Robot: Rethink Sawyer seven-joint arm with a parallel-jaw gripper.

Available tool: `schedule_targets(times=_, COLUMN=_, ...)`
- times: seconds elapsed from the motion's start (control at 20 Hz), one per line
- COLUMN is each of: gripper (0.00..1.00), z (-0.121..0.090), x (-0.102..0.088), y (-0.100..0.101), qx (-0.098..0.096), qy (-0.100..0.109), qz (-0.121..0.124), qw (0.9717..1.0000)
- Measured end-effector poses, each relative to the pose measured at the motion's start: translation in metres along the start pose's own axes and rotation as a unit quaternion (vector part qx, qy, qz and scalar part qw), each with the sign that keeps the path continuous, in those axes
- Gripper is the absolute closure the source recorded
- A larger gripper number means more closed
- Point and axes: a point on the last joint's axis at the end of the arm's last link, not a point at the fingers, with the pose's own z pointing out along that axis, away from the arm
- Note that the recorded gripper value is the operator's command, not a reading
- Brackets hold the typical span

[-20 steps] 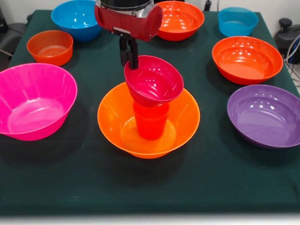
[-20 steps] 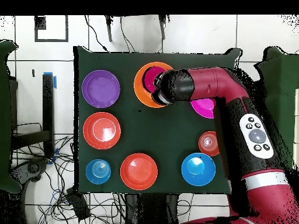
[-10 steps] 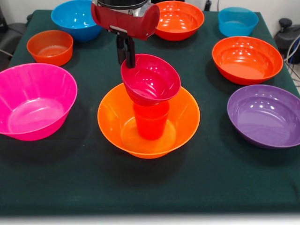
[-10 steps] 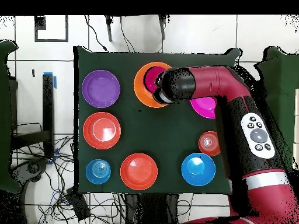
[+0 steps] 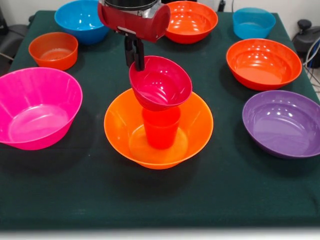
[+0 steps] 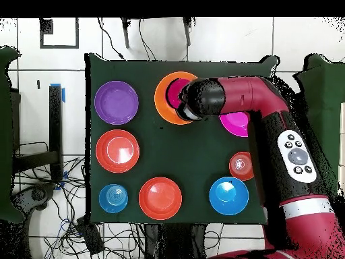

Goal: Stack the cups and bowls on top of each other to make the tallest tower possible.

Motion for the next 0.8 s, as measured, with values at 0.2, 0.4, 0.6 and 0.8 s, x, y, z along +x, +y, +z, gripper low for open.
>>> schedule_targets(times=0.2, gripper=1.00, z=0.001, x=0.001, y=0.002, qx=0.000, qy=0.000, qz=-0.002, qw=1.0000)
schedule_targets(times=0.4, gripper=1.00, z=0.002, x=0.002, y=0.008, qx=0.000, qy=-0.001, qz=-0.006, qw=1.0000)
schedule_targets(times=0.6, gripper=1.00, z=0.003, x=0.002, y=0.016, qx=0.000, qy=-0.002, qz=-0.009, qw=1.0000)
schedule_targets(times=0.8, gripper=1.00, z=0.003, x=0.002, y=0.020, qx=-0.001, qy=-0.004, qz=-0.011, qw=0.9999)
